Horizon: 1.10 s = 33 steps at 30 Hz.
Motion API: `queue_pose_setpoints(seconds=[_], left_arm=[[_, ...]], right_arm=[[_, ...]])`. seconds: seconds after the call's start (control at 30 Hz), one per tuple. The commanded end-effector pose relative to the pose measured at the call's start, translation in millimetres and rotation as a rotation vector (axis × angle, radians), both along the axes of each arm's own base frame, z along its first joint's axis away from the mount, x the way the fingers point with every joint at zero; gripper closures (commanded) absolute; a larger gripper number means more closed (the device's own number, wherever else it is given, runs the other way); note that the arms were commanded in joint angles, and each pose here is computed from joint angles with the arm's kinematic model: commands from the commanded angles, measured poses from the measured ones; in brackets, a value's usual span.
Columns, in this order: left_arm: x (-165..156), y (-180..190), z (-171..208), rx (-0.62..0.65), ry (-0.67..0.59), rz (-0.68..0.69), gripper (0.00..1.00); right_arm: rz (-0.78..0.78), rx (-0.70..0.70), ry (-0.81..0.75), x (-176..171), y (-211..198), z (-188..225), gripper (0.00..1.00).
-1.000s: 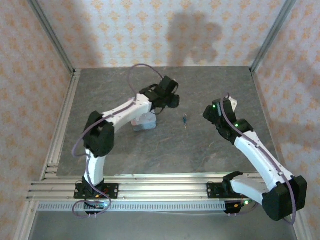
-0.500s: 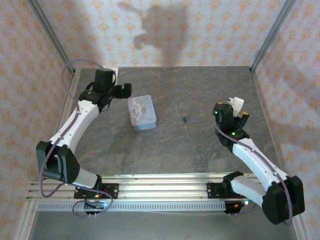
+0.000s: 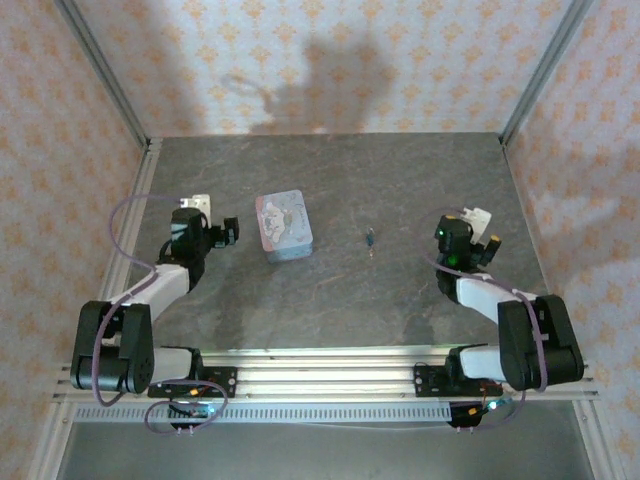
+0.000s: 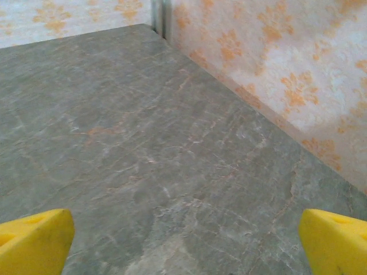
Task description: Unlock a padlock with a key
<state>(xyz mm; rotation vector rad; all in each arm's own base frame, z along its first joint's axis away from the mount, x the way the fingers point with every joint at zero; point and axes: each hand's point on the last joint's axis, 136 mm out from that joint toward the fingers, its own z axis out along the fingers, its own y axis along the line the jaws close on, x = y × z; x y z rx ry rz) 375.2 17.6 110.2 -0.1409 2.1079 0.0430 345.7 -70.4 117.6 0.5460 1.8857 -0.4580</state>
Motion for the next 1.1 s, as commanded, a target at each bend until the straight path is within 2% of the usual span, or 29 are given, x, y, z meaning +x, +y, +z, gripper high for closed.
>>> queue_pose_setpoints(seconds=[0.0,0.17,0.3,0.37,0.43,1.07], left_arm=[[4,17,20,0.033,-0.174,0.1,0.0],[-2,23,4,0.037,-0.219,0.13,0.0],[13,21,-15,0.041,-0.17,0.124,0.0],[16,15,-16,0.077,-0.134,0.107,0.0],[17,11,-16,0.1,-0.123,0.104,0.0],[17,10,-16,0.104,-0.125,0.102,0.0]], right_arm=[[0.008,0.095,-0.154,11,-8,4,0.0],[0.086,0.108,-0.151,19,1,-3,0.0],[0.193,0.114,-0.141,25,17,-12,0.0],[0.194,0.106,-0.142,32,17,-19,0.0],[0.186,0.116,-0.064,35,17,-24,0.01],[0.191,0.092,-0.066,37,20,-23,0.01]])
